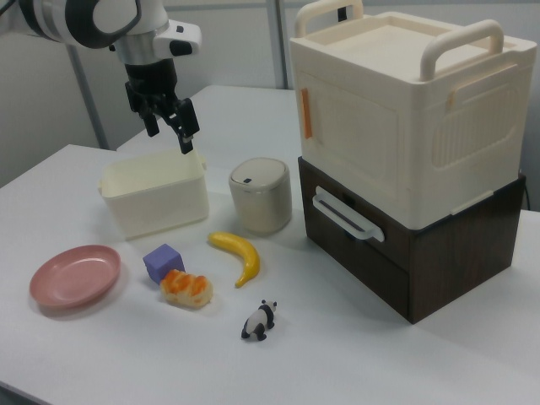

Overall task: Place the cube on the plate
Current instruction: 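Move the open gripper from above the cream bin toward the purple cube, then lower the open gripper down around the purple cube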

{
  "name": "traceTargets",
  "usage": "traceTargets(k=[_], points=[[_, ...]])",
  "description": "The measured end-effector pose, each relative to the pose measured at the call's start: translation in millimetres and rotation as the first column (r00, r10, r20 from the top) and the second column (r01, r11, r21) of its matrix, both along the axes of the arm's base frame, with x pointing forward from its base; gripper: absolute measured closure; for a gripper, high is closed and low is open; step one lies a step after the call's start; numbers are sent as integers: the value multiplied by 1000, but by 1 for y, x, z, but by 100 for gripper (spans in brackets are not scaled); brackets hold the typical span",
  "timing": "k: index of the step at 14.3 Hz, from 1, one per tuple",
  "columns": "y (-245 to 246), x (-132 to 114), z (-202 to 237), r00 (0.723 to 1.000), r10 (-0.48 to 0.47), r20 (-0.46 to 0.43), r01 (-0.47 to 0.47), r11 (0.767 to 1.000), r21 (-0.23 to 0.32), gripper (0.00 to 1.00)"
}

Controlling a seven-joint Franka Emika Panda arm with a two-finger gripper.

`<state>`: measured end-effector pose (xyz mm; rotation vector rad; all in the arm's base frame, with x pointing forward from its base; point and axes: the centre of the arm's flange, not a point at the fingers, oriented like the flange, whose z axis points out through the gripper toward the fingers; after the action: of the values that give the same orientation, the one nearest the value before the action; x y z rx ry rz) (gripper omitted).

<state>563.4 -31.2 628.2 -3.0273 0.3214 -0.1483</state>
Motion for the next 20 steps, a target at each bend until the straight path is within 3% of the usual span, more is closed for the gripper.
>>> traceTargets(k=[2, 5, 20], points=[[0, 0, 0, 1000, 0, -1, 0, 1000, -4, 0], [-3, -3, -5, 999, 7, -33, -9, 998, -60, 0], [20, -7, -35, 992, 35, -121, -42, 998, -55, 0]])
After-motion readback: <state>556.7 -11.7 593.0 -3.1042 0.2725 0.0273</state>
